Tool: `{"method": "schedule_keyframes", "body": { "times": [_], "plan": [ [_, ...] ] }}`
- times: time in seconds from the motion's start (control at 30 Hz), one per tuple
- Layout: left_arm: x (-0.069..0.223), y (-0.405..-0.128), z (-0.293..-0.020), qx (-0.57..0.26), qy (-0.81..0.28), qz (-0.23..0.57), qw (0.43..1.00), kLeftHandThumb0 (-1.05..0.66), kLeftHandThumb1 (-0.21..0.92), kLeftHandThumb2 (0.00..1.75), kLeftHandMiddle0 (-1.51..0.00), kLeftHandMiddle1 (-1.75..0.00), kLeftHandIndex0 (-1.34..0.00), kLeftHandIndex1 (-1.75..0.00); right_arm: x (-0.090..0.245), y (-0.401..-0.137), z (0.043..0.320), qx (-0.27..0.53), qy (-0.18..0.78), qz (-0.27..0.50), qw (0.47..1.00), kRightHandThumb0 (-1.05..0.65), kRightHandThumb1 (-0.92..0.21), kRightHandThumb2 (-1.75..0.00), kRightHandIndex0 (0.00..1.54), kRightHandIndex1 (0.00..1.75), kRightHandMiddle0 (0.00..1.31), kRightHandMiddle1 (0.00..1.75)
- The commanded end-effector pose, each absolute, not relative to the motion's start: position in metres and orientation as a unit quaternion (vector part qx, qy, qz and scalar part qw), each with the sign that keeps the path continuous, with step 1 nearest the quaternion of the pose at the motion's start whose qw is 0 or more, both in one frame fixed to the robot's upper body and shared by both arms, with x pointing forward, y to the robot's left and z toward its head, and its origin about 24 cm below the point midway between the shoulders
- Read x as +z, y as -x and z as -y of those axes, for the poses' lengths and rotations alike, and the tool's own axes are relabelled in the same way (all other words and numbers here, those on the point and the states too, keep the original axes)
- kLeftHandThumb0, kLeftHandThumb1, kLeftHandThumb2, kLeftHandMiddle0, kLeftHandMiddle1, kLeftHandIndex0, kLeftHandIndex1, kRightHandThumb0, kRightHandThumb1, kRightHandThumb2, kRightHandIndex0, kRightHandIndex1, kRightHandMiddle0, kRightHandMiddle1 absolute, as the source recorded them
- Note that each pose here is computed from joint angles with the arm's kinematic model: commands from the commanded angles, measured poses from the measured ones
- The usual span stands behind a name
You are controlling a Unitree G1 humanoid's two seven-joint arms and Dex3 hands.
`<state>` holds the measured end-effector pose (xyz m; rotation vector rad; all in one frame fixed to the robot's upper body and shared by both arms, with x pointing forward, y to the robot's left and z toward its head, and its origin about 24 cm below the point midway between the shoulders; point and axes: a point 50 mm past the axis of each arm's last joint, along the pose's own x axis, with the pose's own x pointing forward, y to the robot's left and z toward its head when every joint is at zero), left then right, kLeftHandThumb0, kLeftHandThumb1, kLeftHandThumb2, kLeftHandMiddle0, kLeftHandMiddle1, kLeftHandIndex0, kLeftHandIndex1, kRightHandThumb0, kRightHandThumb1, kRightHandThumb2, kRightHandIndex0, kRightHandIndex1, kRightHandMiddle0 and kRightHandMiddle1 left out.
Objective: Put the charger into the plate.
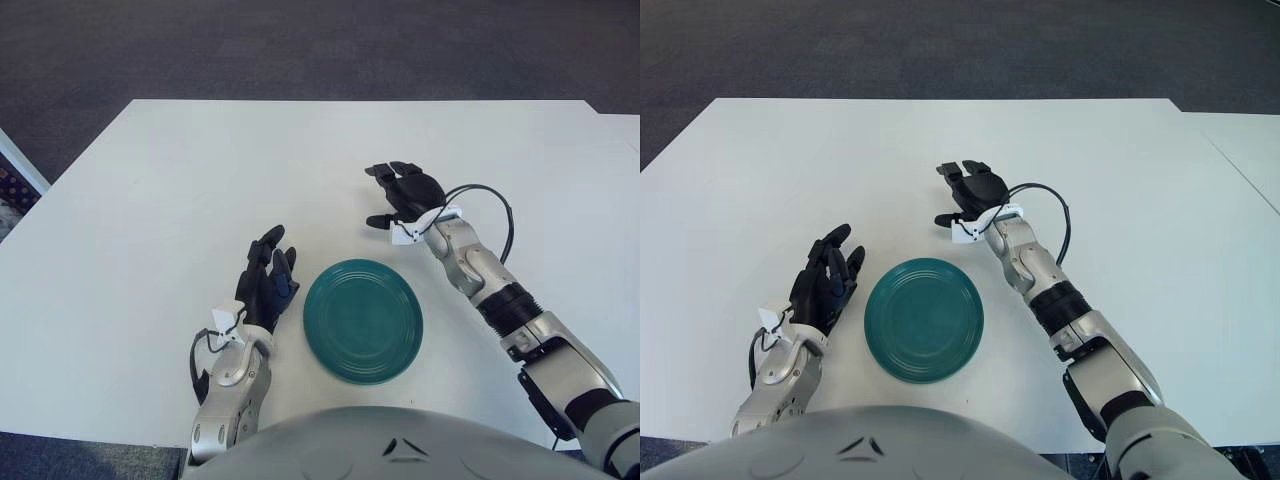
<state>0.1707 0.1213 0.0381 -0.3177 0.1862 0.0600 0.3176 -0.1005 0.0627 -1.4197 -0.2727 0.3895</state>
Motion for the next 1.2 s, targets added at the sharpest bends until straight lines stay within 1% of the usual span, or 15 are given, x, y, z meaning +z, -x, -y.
{"method": "schedule_keyframes", "body": {
  "times": [0.0,0.4,0.63,0.93,1.17],
  "plan": [
    [0.039,-0.171,-0.119,0.032,0.160,-0.094,0.982,-0.88,0.92,0.81,-0.36,0.00,-0.01,-0.76,0.063,-0.320,0.105,0.170,0.644,0.122,0.736,-0.90,-0.92,-0.63,0.20,0.00,0.00,0.62],
    [0.038,-0.172,-0.120,0.031,0.171,-0.100,0.980,-0.88,0.92,0.81,-0.37,0.00,-0.01,-0.77,0.048,-0.316,0.108,0.184,0.633,0.100,0.745,-0.90,-0.92,-0.64,0.22,0.01,0.00,0.64],
    [0.038,-0.172,-0.120,0.034,0.178,-0.098,0.979,-0.90,0.92,0.81,-0.37,-0.01,-0.01,-0.77,0.027,-0.316,0.118,0.188,0.635,0.072,0.746,-0.89,-0.92,-0.62,0.23,0.01,0.00,0.65],
    [0.037,-0.172,-0.121,0.032,0.176,-0.101,0.979,-0.90,0.92,0.82,-0.38,-0.01,0.00,-0.77,0.019,-0.322,0.127,0.183,0.645,0.059,0.740,-0.88,-0.92,-0.63,0.22,0.00,0.00,0.65],
    [0.038,-0.172,-0.121,0.023,0.171,-0.097,0.980,-0.93,0.92,0.82,-0.41,-0.02,-0.01,-0.77,0.008,-0.324,0.134,0.193,0.643,0.021,0.741,-0.88,-0.92,-0.64,0.23,0.00,0.00,0.66]
  ]
}}
